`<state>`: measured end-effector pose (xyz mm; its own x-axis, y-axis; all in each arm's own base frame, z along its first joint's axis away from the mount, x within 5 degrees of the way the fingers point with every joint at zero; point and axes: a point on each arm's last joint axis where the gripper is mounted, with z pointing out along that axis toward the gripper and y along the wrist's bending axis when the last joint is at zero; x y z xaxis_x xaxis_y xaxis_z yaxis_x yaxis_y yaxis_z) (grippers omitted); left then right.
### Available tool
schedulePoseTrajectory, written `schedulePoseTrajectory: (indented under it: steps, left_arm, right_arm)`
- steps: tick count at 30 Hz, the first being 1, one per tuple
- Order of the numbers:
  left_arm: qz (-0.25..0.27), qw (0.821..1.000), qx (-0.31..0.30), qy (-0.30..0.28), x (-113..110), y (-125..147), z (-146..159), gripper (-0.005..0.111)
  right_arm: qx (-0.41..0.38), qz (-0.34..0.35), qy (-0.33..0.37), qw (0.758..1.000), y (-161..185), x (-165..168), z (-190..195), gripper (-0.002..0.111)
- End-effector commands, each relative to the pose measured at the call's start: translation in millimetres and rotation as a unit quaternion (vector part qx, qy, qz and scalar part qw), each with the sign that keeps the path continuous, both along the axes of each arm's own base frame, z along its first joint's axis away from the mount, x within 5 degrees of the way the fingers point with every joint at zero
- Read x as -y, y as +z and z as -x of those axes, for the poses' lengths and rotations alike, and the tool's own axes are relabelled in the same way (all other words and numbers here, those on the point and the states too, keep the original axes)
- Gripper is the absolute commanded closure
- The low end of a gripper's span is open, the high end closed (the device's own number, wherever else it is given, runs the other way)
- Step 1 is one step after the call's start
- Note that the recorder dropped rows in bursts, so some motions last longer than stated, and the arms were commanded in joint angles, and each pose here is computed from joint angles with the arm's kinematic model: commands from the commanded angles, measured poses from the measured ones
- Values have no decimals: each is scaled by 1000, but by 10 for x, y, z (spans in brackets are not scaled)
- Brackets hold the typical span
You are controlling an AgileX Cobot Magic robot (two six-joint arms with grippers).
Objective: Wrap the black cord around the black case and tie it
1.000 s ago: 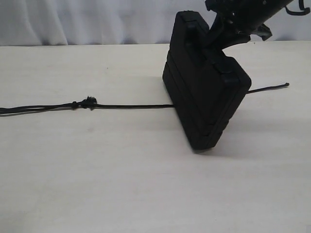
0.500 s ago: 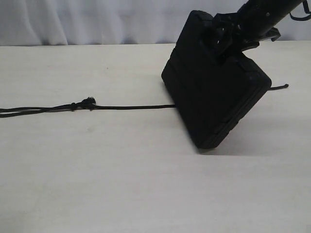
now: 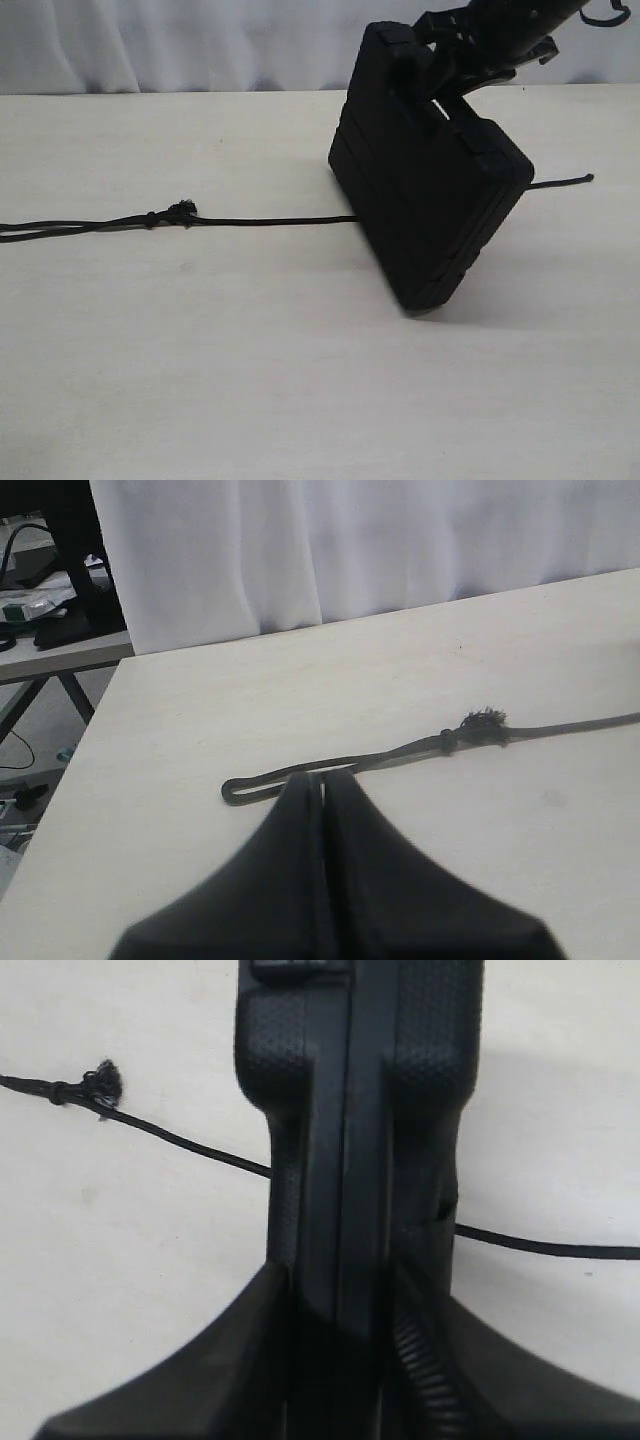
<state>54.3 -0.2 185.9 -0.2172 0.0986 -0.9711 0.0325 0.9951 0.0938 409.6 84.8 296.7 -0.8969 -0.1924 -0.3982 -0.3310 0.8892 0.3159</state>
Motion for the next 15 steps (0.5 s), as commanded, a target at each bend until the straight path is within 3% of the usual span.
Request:
schedulePoseTrajectory:
  steps: [1,7,15]
  left_arm:
    - [1,1000,3,0,0,-2,0,107]
    - [1,1000,3,0,0,-2,0,107]
    - [1,1000,3,0,0,-2,0,107]
  right_arm:
    - [12,21,2,1000,14,-71,6,77]
    - [11,49,7,999,-20,-136,19,84]
    - [17,40,5,999,33,-144,34,84]
